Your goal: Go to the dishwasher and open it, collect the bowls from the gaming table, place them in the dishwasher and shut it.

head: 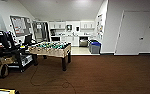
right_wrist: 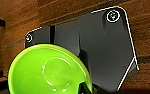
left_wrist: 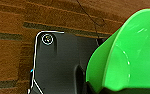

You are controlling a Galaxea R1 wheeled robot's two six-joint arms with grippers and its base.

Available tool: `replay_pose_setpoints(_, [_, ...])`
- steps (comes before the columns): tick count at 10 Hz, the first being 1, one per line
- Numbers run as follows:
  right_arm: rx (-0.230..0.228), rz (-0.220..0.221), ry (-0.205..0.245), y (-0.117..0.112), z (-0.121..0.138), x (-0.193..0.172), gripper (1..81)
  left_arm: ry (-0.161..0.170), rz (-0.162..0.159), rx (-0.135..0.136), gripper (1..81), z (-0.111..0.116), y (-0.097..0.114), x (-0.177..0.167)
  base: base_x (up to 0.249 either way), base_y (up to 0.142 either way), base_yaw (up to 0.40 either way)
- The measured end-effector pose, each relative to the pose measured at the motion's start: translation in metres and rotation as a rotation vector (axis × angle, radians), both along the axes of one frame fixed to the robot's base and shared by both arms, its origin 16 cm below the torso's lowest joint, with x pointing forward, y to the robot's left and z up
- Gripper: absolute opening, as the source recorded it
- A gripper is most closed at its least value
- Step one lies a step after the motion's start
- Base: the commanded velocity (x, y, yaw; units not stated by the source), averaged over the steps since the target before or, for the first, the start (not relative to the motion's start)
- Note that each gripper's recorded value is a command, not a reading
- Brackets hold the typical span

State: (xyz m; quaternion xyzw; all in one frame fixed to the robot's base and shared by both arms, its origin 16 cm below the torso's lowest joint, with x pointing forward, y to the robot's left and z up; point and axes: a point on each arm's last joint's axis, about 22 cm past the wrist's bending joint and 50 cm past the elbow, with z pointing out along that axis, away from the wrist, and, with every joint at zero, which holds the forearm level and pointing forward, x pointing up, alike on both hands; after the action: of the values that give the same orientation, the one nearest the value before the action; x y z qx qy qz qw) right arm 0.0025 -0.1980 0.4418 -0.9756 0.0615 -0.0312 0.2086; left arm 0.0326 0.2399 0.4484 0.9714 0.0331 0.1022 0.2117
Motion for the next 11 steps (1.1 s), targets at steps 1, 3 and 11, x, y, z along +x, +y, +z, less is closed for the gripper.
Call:
replay_pose_setpoints(1, [0.001, 0.002, 0.006, 0.001, 0.0, -0.003, 1.0, 0.002, -0.001, 0.002, 1.0, 0.0, 0.001, -0.001, 0.118, 0.0, 0.0])
replay_pose_setpoints(3, [-0.004, -0.002, -0.02, -0.001, 0.0, 0.016, 1.0, -0.022, 0.002, -0.005, 1.0, 0.002, -0.001, 0.017, 0.123, 0.0, 0.0])
replay_pose_setpoints(11, [-0.01, -0.001, -0.013, -0.003, -0.001, 0.013, 1.0, -0.011, 0.0, -0.005, 1.0, 0.001, -0.003, 0.01, 0.125, 0.0, 0.0])
